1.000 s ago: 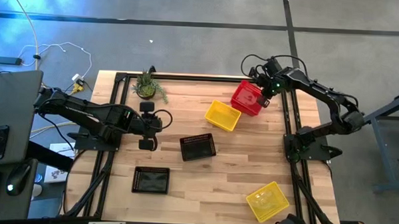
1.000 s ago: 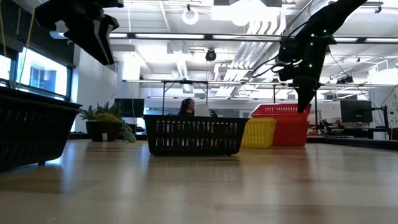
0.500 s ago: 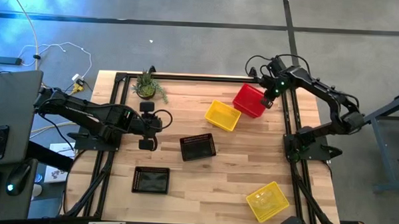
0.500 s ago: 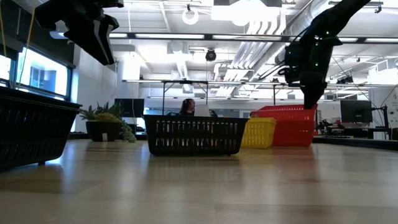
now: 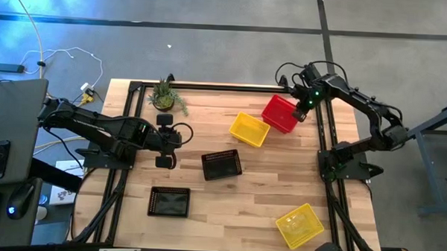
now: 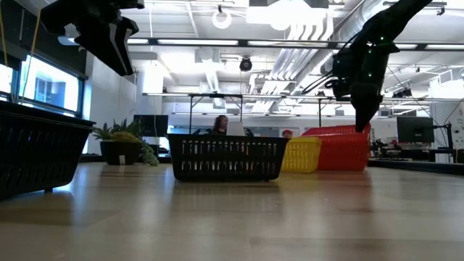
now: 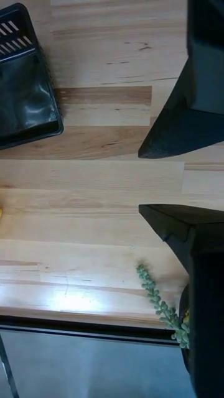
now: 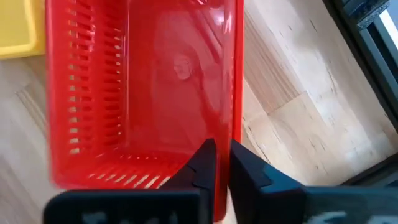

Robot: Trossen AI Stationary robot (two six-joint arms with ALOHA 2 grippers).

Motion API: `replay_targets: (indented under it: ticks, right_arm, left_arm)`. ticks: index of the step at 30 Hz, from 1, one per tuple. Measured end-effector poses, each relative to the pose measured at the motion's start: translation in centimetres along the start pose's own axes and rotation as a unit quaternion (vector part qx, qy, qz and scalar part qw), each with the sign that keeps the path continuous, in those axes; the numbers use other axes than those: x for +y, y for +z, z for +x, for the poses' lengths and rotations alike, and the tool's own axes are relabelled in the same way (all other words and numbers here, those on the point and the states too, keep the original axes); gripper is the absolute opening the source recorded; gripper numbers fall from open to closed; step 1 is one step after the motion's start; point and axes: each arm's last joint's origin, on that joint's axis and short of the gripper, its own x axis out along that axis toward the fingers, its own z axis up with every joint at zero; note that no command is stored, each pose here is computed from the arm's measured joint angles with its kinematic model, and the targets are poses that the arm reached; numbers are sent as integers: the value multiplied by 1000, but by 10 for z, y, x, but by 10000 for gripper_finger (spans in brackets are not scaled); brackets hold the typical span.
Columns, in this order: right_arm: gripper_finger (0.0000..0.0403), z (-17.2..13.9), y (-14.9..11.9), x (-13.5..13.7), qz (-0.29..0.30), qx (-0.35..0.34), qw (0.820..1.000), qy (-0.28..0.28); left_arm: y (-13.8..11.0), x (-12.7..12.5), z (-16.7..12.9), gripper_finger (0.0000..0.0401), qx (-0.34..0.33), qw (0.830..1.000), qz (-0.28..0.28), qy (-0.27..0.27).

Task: Stack baskets by color
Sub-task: Stack the red bin on top of the red bin stack, then stack the yellow bin on top of the yellow bin stack

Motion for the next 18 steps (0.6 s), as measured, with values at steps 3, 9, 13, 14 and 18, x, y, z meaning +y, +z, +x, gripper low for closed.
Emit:
replay_targets:
  ticks: [3, 9, 13, 14, 18]
  right_arm:
    - [54, 0, 0, 0, -1, 6, 1000, -12]
    - [86, 0, 0, -1, -2, 14, 999, -35]
    - [89, 0, 2, -1, 6, 2, 999, -32]
    - [90, 0, 3, 0, 12, 0, 1000, -25]
    - [90, 0, 5, 9, 19, -4, 1000, -13]
  left_arm:
    - [0, 0, 0, 115, 0, 1000, 0, 0]
    - [0, 0, 0, 115, 0, 1000, 0, 0]
    - [0, 0, 0, 115, 0, 1000, 0, 0]
    - [0, 0, 0, 115, 0, 1000, 0, 0]
    - [0, 0, 0, 115, 0, 1000, 0, 0]
